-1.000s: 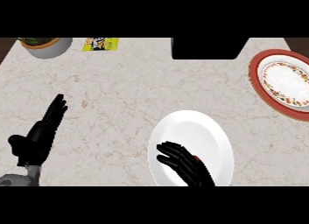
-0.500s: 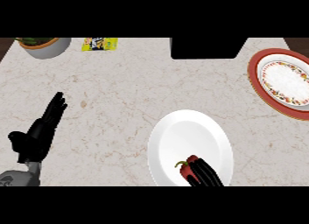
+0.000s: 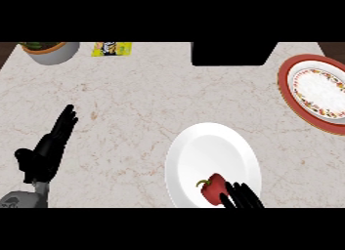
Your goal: Pick the bell pepper from the plate and place it in the plate
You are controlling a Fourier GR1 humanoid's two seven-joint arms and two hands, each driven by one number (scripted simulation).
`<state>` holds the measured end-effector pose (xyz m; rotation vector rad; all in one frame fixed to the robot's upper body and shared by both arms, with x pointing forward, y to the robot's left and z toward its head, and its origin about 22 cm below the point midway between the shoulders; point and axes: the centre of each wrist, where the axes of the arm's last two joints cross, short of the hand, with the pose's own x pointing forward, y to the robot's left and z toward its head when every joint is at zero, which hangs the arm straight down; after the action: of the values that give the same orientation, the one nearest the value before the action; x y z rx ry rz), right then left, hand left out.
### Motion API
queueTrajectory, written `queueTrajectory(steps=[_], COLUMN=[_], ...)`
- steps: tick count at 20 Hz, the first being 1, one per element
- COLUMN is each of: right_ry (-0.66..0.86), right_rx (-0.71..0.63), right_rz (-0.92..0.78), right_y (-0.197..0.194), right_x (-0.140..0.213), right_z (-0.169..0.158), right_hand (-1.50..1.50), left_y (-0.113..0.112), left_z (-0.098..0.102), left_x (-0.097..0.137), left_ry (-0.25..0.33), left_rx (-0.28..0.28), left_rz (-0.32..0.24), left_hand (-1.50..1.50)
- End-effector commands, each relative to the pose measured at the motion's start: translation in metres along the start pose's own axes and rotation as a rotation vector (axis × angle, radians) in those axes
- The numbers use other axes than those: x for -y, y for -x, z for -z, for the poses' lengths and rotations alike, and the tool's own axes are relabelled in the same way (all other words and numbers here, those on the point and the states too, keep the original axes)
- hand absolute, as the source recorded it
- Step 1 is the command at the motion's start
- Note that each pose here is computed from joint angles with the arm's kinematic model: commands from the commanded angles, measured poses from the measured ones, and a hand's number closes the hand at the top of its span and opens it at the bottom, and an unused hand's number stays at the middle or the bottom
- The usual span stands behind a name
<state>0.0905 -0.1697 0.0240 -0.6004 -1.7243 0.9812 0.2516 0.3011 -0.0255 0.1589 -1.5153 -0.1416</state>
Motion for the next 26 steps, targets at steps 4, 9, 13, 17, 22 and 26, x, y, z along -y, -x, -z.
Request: queueTrajectory(steps=[4,9,13,17,22,26], right_ry=[-0.102,-0.140,-0.184,-0.206,-0.207,-0.191], right_rx=[-0.148,-0.197,-0.243,-0.242,-0.256,-0.303], right_rz=[-0.101,-0.150,-0.223,-0.209,-0.231,-0.269], right_y=[-0.032,-0.020,-0.021,-0.021,-0.019,0.004], right_x=[0.010,-0.009,0.000,-0.017,-0.032,-0.030], right_z=[0.023,0.025,0.038,0.049,0.064,0.083], right_hand=[-1.50,-1.50,-1.50,-1.50,-1.50,-1.50], left_y=[-0.009,0.007,-0.021,0.010,-0.011,-0.019], left_z=[0.001,-0.004,0.014,0.000,0.007,0.006], left_x=[0.000,0.001,-0.004,0.000,-0.016,-0.015], left_ry=[-0.012,-0.013,-0.001,-0.003,-0.003,-0.008], left_rx=[0.016,0.000,0.004,-0.006,0.004,0.004], left_rz=[-0.001,0.011,0.014,-0.009,-0.005,0.009], left_hand=[0.00,0.00,0.00,0.00,0.00,0.00])
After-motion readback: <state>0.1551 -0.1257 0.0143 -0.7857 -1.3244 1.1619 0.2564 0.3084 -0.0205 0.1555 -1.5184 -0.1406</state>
